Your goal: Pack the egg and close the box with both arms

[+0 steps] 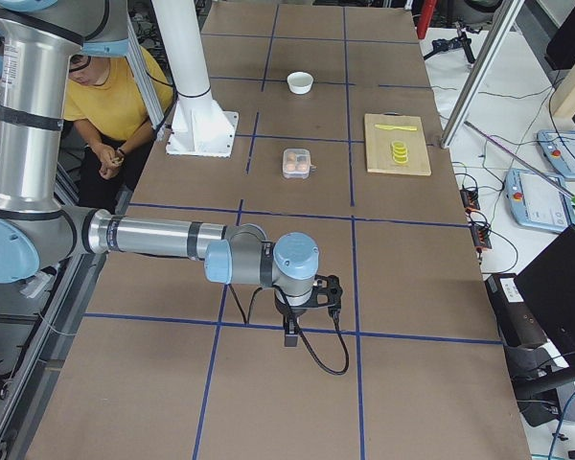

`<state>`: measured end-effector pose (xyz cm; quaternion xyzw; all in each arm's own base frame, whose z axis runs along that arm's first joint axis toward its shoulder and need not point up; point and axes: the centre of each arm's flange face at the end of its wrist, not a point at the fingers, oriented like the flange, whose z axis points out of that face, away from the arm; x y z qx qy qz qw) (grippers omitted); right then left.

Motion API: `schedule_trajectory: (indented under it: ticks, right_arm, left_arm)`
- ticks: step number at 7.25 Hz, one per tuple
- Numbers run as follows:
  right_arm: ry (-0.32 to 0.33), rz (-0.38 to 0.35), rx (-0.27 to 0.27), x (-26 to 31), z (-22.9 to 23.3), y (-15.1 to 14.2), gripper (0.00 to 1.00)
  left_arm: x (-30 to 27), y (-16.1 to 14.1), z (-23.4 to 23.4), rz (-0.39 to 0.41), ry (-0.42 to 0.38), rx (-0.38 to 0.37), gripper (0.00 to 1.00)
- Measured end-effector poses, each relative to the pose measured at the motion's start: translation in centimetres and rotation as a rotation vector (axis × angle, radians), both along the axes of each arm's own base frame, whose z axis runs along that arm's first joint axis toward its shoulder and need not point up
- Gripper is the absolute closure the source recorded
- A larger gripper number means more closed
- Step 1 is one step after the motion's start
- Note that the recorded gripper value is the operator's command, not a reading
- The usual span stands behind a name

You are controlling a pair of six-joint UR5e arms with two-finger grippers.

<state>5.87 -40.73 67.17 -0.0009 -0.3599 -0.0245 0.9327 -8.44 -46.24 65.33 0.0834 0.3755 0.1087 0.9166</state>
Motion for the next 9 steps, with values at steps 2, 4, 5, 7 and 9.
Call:
schedule_trajectory:
  ticks: [2, 4, 5, 7, 9]
  right_arm:
    - [0.0, -0.001, -0.001, 0.0, 0.07, 0.01, 0.0]
    - [0.0, -0.002, -0.003, -0.04, 0.17, 0.03, 0.0]
    - [0.0, -0.002, -0.004, -0.05, 0.23, 0.04, 0.0]
    - [0.0, -0.002, -0.012, -0.08, 0.57, 0.1, 0.0]
    - [-0.001, -0.011, -0.019, -0.44, 0.95, 0.13, 0.0]
  left_arm:
    - [0.02, -0.01, -0.03, 0.0, 0.001, 0.0, 0.0]
    - [0.02, -0.01, -0.04, 0.0, 0.001, 0.001, 0.0]
    - [0.02, -0.01, -0.07, 0.0, 0.001, 0.001, 0.0]
    - [0.0, 0.0, -0.02, 0.0, 0.001, 0.0, 0.0]
    - [0.04, 0.0, 0.11, 0.001, 0.001, -0.002, 0.0]
